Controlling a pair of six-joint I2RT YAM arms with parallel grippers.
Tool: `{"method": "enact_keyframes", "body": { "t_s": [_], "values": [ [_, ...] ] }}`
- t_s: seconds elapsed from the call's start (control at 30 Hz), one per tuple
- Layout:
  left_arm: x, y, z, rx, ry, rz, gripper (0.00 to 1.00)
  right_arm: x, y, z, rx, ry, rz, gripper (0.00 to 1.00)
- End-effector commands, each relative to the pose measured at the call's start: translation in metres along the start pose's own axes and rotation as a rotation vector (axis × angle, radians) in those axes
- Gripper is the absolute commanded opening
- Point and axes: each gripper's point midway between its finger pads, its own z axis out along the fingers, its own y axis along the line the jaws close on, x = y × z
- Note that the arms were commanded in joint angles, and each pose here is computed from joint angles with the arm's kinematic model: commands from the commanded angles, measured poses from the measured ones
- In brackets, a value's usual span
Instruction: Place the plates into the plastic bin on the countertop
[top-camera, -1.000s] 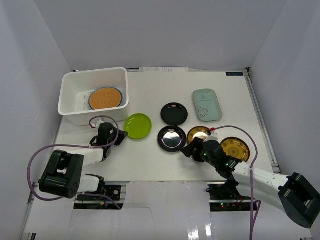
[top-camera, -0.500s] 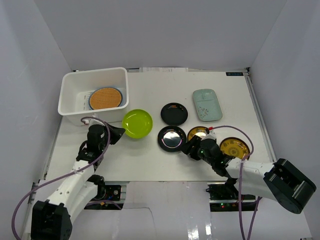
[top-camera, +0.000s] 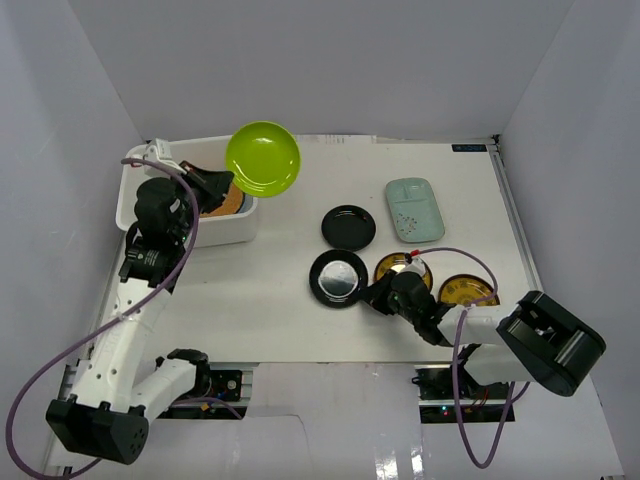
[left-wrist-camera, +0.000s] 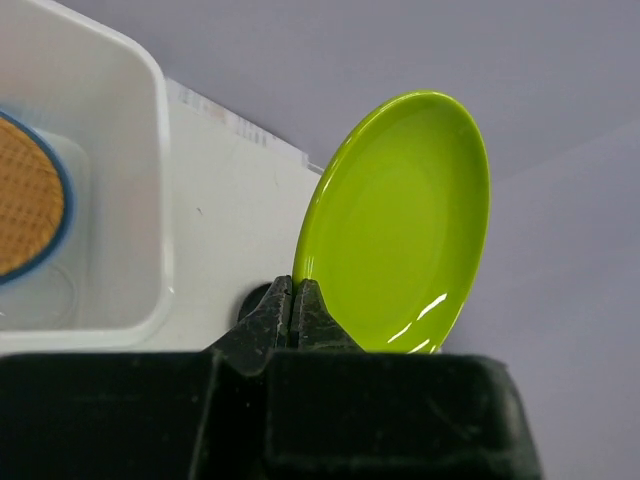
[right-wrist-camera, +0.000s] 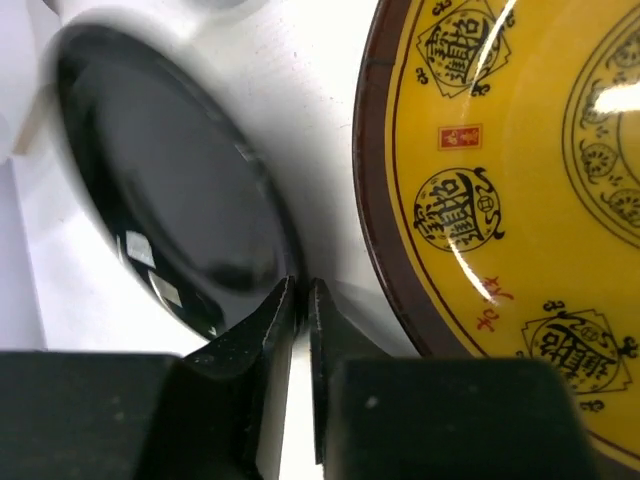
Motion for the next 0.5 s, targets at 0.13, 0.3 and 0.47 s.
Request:
{"method": "enact_keyframes", "body": {
  "t_s": [0.13, 0.3, 0.47],
  "values": [
    [-0.043, 0.067, 0.025, -0.206, -0.078, -0.007, 0.00, -0.027, 0.021, -0.016, -0.039, -0.080, -0.084, 0.08],
    [-0.060, 0.128, 0.034, -0.342, -0.092, -0.046, 0.00, -0.057, 0.048, -0.044, -0.083, -0.174, -0.176, 0.08],
    [-0.049, 0.184, 0.052, -0.476, -0.044, -0.075, 0.00, -0.093, 0.101, -0.072, -0.181, -0.257, -0.269, 0.08]
  ]
}}
